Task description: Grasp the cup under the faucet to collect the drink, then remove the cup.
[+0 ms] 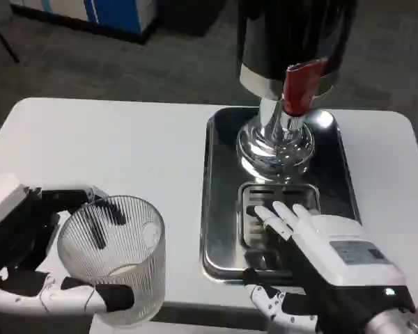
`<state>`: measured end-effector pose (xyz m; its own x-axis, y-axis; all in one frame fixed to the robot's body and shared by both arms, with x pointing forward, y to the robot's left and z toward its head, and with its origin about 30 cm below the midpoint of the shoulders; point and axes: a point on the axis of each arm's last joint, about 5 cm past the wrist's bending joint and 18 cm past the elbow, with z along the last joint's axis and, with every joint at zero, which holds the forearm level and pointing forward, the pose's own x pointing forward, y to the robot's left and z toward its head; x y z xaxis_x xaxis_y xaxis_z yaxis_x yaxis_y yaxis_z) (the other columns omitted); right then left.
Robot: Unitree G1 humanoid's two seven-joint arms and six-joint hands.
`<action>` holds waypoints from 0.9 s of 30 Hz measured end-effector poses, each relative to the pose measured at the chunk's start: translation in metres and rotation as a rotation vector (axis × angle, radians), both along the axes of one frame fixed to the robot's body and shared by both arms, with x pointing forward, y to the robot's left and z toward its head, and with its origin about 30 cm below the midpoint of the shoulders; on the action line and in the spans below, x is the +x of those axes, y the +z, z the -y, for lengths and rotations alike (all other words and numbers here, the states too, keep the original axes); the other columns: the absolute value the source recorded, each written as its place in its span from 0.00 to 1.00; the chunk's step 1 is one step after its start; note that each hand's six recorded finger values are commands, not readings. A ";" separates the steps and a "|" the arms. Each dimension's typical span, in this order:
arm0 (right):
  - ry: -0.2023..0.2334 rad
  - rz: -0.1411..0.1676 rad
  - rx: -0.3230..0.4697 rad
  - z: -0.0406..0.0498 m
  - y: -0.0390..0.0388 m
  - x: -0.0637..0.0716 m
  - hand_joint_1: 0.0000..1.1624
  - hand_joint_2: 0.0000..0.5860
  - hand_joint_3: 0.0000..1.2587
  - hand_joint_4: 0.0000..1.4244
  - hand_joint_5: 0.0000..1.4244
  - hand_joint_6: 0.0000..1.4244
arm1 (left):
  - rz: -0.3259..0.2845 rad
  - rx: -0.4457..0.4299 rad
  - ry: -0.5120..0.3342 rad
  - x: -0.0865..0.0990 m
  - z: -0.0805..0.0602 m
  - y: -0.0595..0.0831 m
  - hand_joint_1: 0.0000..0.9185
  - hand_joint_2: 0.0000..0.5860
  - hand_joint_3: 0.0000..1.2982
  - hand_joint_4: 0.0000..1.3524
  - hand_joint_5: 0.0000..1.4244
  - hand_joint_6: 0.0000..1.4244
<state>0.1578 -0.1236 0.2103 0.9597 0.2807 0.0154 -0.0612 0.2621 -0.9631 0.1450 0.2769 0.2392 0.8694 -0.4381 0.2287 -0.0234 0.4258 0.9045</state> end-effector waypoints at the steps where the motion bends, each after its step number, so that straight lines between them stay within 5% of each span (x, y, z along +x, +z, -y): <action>1: 0.000 0.000 0.000 0.0000 0.0000 0.000 0.33 0.84 0.05 0.00 0.00 0.03 | 0.000 0.000 0.000 0.000 0.000 0.000 0.52 0.08 0.75 0.83 0.93 1.00; 27: -0.021 -0.005 0.016 0.0056 0.0006 0.001 0.33 0.84 0.05 0.00 0.00 0.03 | 0.001 -0.005 0.000 0.002 0.001 0.001 0.52 0.08 0.75 0.83 0.93 1.00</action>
